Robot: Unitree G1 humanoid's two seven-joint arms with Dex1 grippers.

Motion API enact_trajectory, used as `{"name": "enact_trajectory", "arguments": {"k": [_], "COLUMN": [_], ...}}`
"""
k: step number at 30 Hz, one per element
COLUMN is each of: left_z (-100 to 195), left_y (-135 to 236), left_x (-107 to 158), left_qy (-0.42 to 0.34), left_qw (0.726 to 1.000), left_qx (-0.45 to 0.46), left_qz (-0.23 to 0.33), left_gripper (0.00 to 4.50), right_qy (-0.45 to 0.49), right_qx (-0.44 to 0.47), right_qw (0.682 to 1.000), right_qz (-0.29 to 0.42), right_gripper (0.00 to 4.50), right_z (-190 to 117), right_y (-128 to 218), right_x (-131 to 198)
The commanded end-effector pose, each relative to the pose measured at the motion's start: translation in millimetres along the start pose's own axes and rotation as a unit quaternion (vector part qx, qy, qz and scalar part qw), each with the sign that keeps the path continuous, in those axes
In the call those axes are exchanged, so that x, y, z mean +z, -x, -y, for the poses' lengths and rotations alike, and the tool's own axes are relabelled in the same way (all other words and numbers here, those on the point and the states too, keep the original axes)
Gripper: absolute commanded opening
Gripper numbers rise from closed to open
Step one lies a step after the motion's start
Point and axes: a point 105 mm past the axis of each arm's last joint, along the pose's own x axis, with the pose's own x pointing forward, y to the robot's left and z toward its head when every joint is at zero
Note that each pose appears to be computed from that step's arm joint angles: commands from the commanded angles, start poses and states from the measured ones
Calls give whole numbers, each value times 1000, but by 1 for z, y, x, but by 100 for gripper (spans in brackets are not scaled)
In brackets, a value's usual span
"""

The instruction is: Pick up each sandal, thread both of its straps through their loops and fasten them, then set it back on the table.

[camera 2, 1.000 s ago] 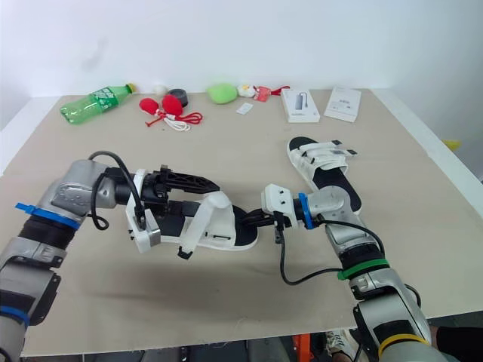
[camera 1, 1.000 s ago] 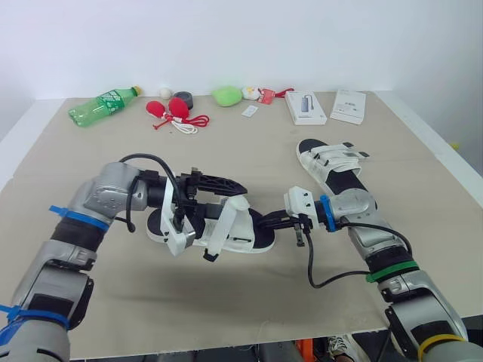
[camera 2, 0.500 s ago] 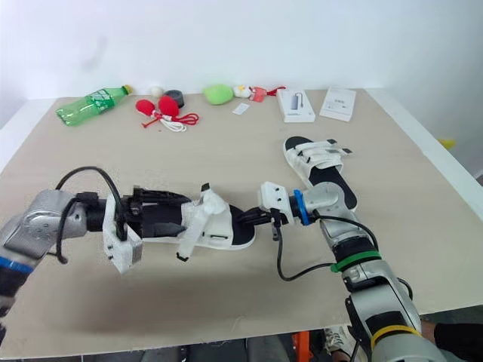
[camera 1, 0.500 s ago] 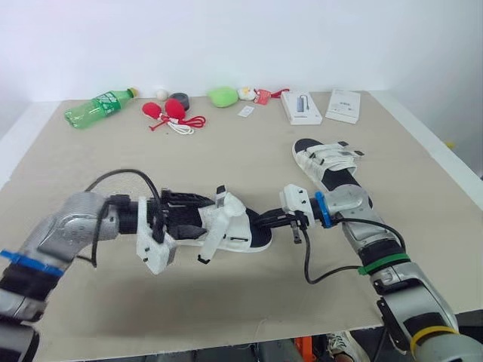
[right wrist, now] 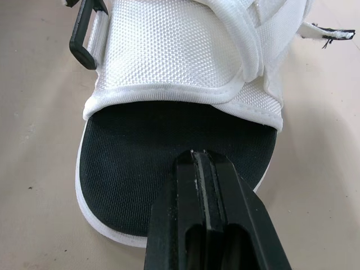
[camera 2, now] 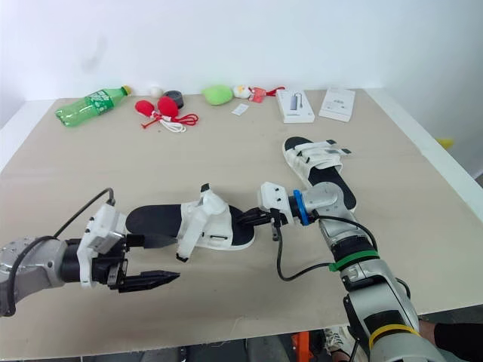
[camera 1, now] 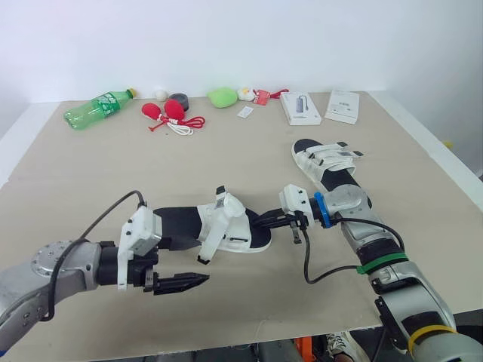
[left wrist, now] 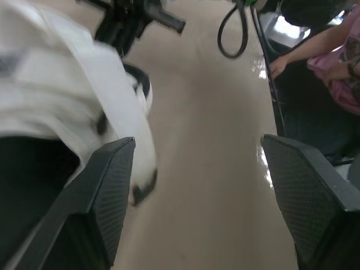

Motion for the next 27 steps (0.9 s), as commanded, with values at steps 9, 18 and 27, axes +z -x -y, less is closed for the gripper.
{"name": "enact_trajectory", "arguments": {"k": [9, 18, 27], "left_z": [-12, -4, -24], "left_y": [-6, -18, -28], "left_x": [-5, -3, 1], "left_qy": [-38, -1, 33], "left_qw": [999, 999, 997], "left_qx": [16, -51, -65], "left_qz": [-4, -13, -14], "left_gripper": [366, 366, 109], "right_qy": [-24, -24, -23], "right_qx": [23, 20, 16], "right_qw": [999, 999, 999], "right_qz": [-40, -44, -44], "right_gripper": [0, 0, 0], "right_z": [-12, -13, -13], "right_y": [-1, 0, 2], "right_x": [-20, -21, -21]}}
